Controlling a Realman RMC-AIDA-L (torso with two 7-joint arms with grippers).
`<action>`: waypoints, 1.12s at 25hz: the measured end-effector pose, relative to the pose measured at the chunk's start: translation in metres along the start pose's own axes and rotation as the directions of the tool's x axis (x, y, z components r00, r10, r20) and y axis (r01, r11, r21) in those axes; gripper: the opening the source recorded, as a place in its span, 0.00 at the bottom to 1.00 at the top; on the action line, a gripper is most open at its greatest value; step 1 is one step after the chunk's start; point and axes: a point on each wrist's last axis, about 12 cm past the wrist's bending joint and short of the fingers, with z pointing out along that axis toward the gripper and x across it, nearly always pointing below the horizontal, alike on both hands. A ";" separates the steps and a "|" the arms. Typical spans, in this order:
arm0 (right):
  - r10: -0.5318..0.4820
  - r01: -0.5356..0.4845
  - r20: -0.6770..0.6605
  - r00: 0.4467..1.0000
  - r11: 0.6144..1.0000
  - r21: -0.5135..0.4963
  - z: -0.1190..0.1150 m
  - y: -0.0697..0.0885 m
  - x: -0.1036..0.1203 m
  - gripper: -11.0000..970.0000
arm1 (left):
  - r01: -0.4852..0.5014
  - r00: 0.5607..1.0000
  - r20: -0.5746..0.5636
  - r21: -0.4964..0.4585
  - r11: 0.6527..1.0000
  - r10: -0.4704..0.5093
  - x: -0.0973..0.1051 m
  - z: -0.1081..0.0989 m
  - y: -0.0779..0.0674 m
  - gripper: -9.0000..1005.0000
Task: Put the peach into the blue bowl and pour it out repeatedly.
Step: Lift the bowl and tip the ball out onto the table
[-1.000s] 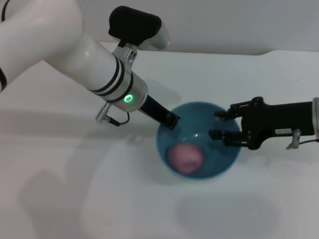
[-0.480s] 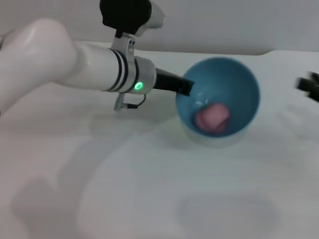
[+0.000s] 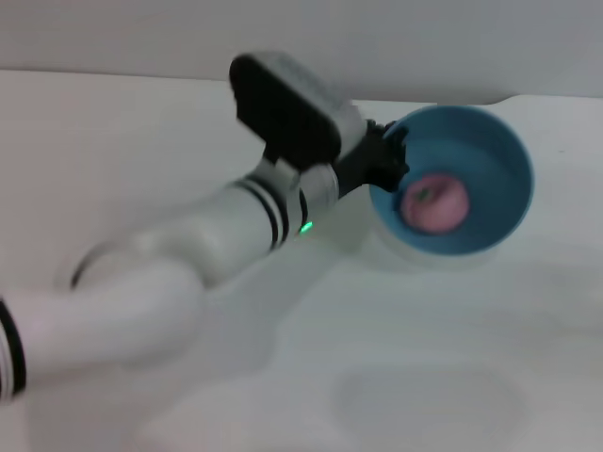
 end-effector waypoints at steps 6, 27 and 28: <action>0.012 -0.012 0.025 1.000 1.000 0.002 -0.001 -0.001 -0.001 0.50 | -0.169 0.943 0.265 -0.140 0.976 0.201 0.017 -0.026 -0.018 0.01; -0.019 0.020 0.022 1.000 1.000 -0.017 0.005 0.002 0.002 0.52 | -0.773 0.546 0.207 -0.250 0.583 0.812 0.041 -0.039 -0.027 0.01; -0.017 0.018 0.023 1.000 1.000 -0.018 0.006 0.002 0.002 0.52 | -0.776 0.541 0.203 -0.252 0.578 0.816 0.041 -0.039 -0.026 0.01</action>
